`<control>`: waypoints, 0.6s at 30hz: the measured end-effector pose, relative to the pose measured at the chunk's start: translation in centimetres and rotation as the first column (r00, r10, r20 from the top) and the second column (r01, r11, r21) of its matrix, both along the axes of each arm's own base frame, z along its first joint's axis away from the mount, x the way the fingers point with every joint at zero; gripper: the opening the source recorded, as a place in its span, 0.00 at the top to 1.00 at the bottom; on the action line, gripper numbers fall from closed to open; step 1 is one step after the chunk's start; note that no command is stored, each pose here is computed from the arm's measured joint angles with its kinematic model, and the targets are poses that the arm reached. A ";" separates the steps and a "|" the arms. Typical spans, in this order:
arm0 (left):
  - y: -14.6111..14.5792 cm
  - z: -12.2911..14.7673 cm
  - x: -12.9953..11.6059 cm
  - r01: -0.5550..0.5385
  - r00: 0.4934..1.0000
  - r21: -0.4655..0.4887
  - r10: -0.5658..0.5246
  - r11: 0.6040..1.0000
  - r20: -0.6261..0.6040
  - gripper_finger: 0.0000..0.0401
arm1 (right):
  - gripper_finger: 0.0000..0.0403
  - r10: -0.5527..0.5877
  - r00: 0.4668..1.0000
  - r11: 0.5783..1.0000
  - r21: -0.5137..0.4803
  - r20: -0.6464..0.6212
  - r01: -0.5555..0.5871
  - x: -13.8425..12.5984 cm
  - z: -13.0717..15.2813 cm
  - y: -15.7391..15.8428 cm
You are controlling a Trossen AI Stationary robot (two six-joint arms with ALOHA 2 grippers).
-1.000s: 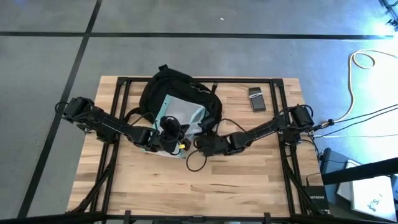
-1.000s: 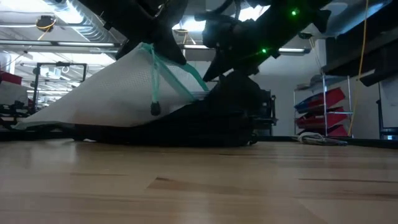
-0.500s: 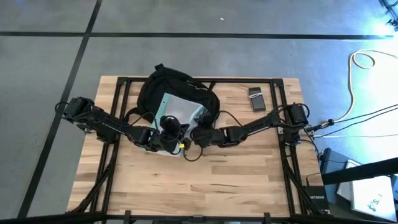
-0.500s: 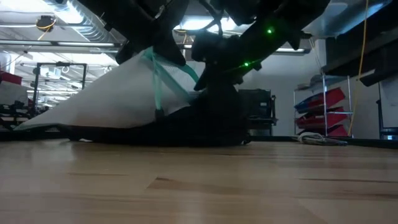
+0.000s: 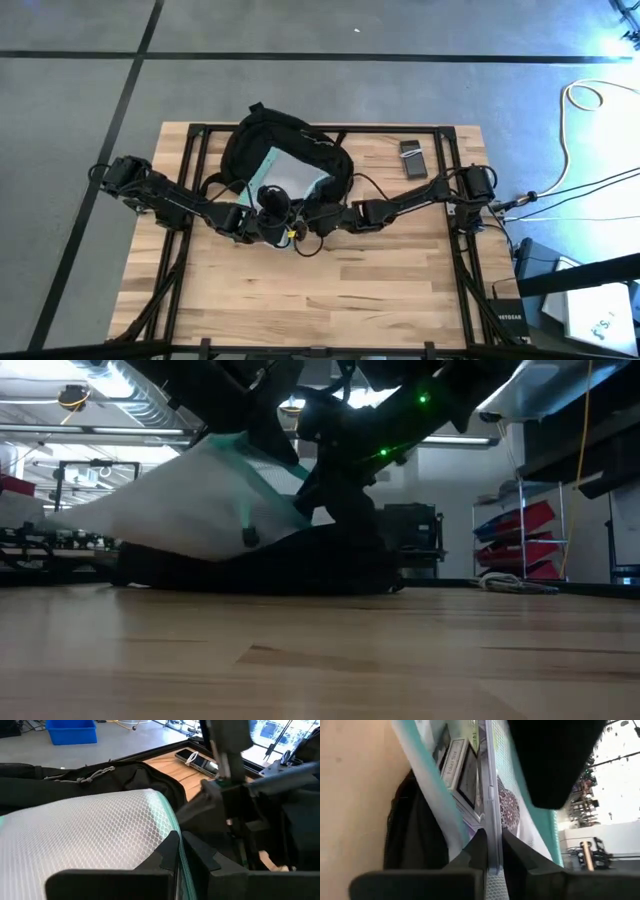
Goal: Unpack backpack
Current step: Put the tin pencil case into the blue zip bag
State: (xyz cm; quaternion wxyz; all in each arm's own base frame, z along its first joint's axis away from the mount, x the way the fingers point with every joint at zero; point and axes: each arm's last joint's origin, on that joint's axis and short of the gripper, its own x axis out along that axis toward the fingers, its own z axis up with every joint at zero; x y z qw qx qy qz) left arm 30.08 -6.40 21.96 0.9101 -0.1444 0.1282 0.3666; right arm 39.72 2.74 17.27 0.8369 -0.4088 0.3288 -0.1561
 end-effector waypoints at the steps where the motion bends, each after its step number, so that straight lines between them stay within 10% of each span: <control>1: 0.0 0.0 0.0 0.000 1.000 0.000 0.000 1.000 0.000 0.99 | 0.96 -0.004 1.000 1.000 0.009 0.003 0.004 0.0 0.0 -0.4; 18: 0.0 0.0 0.0 0.002 1.000 -0.002 -0.002 1.000 0.001 0.99 | 0.53 0.052 0.999 0.997 0.049 -0.010 -0.052 0.4 0.0 -3.9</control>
